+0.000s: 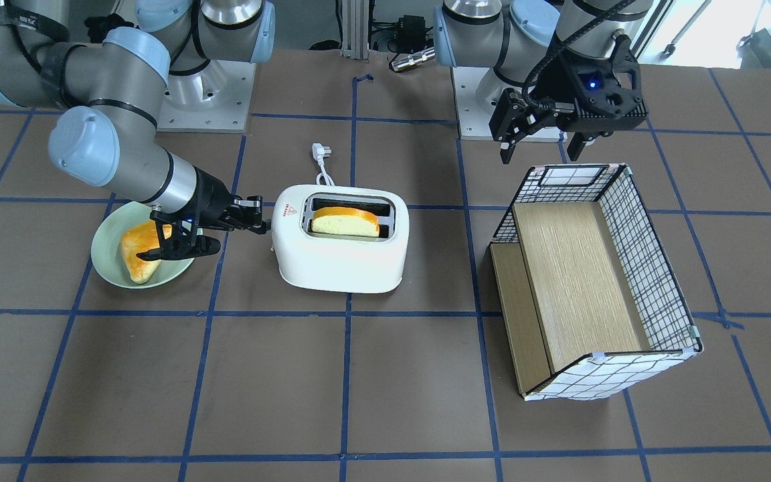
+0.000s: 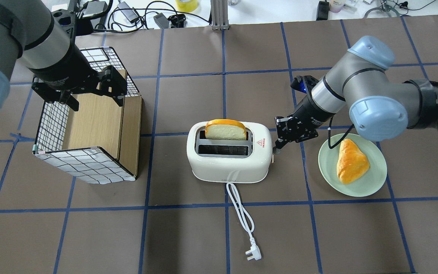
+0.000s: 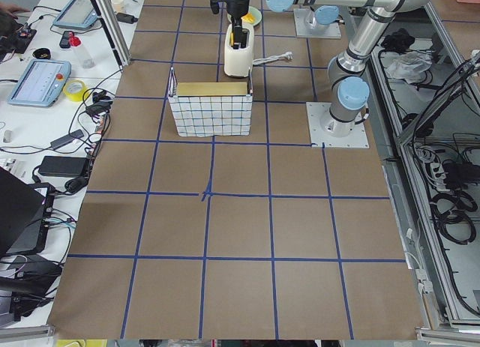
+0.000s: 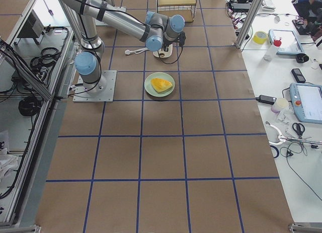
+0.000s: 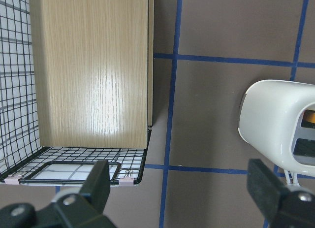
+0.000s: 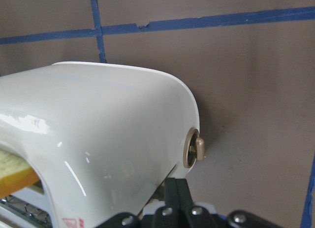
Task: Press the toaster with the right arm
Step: 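Push the toaster lever down with the right gripper, then lift the right gripper up and away from the toaster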
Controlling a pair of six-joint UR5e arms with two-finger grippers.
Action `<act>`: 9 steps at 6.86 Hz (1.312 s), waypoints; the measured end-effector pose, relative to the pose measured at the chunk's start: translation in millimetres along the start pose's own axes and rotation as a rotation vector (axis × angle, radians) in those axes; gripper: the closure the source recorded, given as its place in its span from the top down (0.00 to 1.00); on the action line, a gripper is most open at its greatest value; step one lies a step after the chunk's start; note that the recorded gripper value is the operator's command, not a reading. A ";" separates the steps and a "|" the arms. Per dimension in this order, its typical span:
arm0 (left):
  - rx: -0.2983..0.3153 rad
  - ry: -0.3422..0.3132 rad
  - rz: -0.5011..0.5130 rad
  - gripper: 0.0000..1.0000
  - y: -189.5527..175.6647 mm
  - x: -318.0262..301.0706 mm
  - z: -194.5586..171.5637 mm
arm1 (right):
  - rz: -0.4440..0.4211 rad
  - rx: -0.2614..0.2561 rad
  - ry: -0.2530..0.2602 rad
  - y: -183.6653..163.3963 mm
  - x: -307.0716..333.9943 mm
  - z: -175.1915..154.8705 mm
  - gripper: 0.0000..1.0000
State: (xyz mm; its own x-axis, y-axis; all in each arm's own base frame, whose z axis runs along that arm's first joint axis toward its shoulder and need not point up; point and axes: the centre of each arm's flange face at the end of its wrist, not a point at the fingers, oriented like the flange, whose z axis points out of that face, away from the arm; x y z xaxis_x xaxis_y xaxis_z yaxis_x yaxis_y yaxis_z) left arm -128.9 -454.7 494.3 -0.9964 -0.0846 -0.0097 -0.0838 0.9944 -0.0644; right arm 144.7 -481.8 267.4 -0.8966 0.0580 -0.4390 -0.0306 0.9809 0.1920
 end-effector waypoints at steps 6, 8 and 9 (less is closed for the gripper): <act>0.000 0.000 0.000 1.00 0.0 0.0 0.0 | -0.019 0.030 0.018 -0.2 9.1 16.3 0.00; 0.000 0.000 0.000 1.00 0.0 0.0 0.0 | -0.007 0.060 0.045 -1.3 0.1 -3.2 0.00; 0.000 0.000 0.000 1.00 0.0 0.0 0.0 | 0.009 0.073 0.068 -1.3 -9.7 -24.7 0.00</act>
State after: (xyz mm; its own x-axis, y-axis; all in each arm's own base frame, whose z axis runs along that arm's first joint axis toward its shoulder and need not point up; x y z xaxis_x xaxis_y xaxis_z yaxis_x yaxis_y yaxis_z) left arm -128.9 -454.7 494.3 -0.9964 -0.0846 -0.0099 -0.0838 0.9944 -0.0644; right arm 142.5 -488.2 293.1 -0.9246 0.0568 -0.3766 0.0079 0.9915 0.1302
